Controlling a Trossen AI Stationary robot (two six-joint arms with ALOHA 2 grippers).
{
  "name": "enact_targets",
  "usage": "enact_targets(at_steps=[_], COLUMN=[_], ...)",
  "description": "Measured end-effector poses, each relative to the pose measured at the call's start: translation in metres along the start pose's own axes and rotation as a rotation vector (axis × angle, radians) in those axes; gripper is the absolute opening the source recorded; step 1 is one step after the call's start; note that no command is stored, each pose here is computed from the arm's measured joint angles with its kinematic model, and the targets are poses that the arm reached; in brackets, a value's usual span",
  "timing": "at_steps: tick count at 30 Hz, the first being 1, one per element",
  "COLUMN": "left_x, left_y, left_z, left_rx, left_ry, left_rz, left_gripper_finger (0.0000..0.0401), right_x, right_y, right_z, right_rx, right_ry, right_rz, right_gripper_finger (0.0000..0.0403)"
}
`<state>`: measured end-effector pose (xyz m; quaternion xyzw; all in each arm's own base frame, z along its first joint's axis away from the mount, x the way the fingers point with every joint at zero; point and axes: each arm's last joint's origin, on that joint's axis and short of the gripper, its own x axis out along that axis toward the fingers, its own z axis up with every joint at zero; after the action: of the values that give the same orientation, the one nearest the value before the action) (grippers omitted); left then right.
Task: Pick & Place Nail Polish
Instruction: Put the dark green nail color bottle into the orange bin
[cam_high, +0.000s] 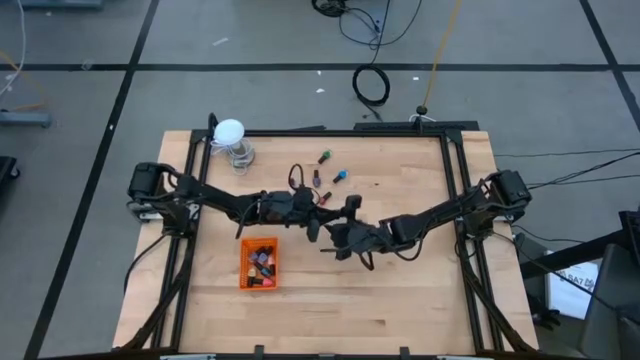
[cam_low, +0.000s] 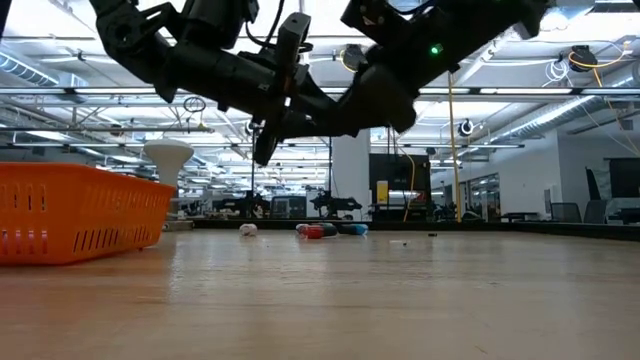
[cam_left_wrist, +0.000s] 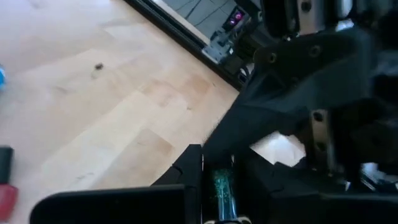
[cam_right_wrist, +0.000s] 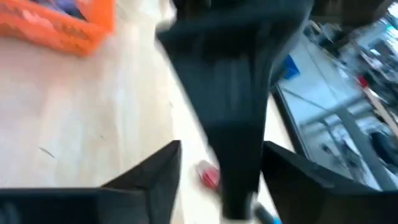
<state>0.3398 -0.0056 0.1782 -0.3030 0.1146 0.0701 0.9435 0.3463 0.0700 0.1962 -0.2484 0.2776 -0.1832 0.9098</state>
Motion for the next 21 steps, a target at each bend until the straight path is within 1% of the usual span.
enact_targets(at_steps=[3, 5, 9, 12, 14, 17, 21], left_x=[-0.003, -0.006, -0.008, -0.009, -0.009, -0.009, -0.009], left_y=[0.004, 0.007, 0.009, 0.007, 0.008, 0.008, 0.004], left_z=[0.007, 0.011, 0.017, 0.018, 0.018, 0.017, 0.013], left_rx=[0.018, 0.03, 0.092, 0.134, 0.135, 0.143, 0.192], left_ry=[-0.006, -0.003, -0.012, -0.015, -0.014, -0.01, 0.013], left_rz=[0.03, 0.054, 0.067, 0.059, 0.069, 0.079, 0.061], left_gripper_finger=[0.0052, 0.0052, 0.0052, 0.0052, 0.0052, 0.0052, 0.0052], right_x=[-0.008, -0.015, -0.033, -0.046, -0.052, -0.064, -0.077], right_y=[0.003, 0.003, -0.002, -0.014, -0.022, -0.032, -0.041], right_z=[-0.002, 0.0, 0.001, -0.004, -0.013, -0.038, -0.07], right_rx=[0.006, 0.031, 0.093, 0.167, 0.208, 0.258, 0.397], right_ry=[0.031, 0.033, 0.065, 0.097, 0.107, 0.114, 0.077], right_rz=[-0.032, -0.054, -0.068, -0.095, -0.147, -0.212, -0.222], right_gripper_finger=[0.0239, 0.0252, 0.0259, 0.0252, 0.0245, 0.0234, 0.0221])
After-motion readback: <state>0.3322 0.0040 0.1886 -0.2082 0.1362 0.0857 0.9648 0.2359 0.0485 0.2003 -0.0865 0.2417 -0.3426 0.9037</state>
